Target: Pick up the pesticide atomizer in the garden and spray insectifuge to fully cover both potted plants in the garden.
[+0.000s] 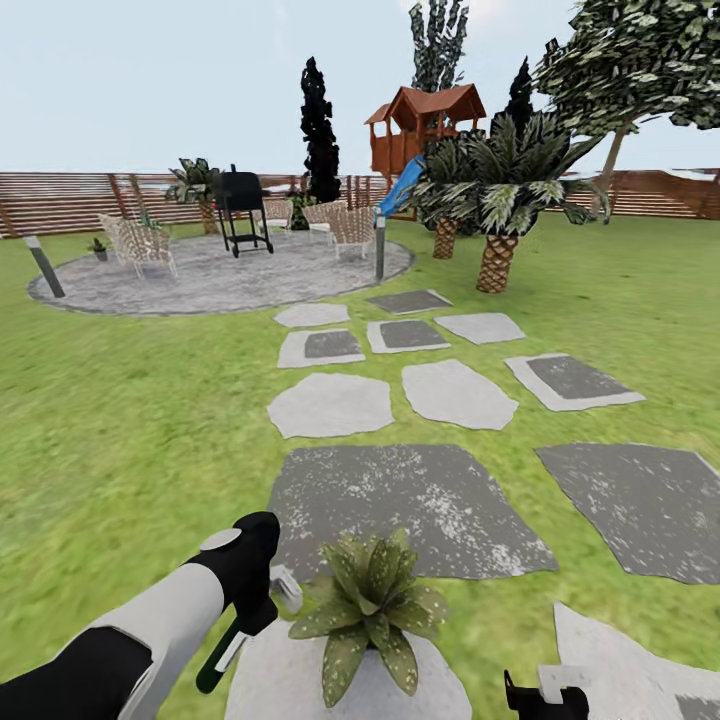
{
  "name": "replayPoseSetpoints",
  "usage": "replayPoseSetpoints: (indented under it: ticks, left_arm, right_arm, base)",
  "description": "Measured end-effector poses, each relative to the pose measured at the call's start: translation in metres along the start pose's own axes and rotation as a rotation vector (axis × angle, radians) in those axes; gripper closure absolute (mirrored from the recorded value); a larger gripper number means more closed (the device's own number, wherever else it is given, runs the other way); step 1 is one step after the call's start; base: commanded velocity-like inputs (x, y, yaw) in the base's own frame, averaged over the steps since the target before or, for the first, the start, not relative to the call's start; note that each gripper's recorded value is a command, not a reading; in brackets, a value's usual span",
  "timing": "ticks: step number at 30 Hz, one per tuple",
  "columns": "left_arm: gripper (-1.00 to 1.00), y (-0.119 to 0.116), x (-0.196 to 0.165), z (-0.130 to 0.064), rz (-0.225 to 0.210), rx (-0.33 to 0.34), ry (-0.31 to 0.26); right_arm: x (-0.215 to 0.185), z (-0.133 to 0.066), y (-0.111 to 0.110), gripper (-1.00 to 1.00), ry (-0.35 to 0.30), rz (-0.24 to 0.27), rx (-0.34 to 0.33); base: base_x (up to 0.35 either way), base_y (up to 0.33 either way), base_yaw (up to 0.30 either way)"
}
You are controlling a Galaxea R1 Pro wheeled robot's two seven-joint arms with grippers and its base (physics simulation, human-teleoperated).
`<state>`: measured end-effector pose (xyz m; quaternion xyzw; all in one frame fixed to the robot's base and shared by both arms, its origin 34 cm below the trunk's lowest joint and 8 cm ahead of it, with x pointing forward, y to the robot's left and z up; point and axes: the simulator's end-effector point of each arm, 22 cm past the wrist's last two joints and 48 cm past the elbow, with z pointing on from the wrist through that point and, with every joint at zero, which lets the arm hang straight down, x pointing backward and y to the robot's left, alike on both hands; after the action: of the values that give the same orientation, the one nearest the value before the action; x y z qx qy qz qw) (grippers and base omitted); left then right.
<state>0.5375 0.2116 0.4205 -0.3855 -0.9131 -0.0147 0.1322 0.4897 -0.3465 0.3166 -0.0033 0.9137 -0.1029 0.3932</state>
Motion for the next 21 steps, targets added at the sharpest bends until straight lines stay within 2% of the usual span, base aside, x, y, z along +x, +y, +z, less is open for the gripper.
replayPoseSetpoints:
  ticks: [14, 21]
  left_arm:
    - [1.0, -0.0017, 0.0034, 0.004, 0.004, 0.004, 0.011]
    - [1.0, -0.0002, 0.0038, 0.0043, 0.006, -0.003, 0.012]
  right_arm:
    - [0.0002, 0.0002, -0.0009, -1.0, 0.0, 0.0, 0.001]
    - [0.0, 0.0002, -0.0009, -1.0, 0.0, 0.0, 0.001]
  base:
    - [0.031, 0.318, -0.284]
    - [0.0, 0.057, -0.07]
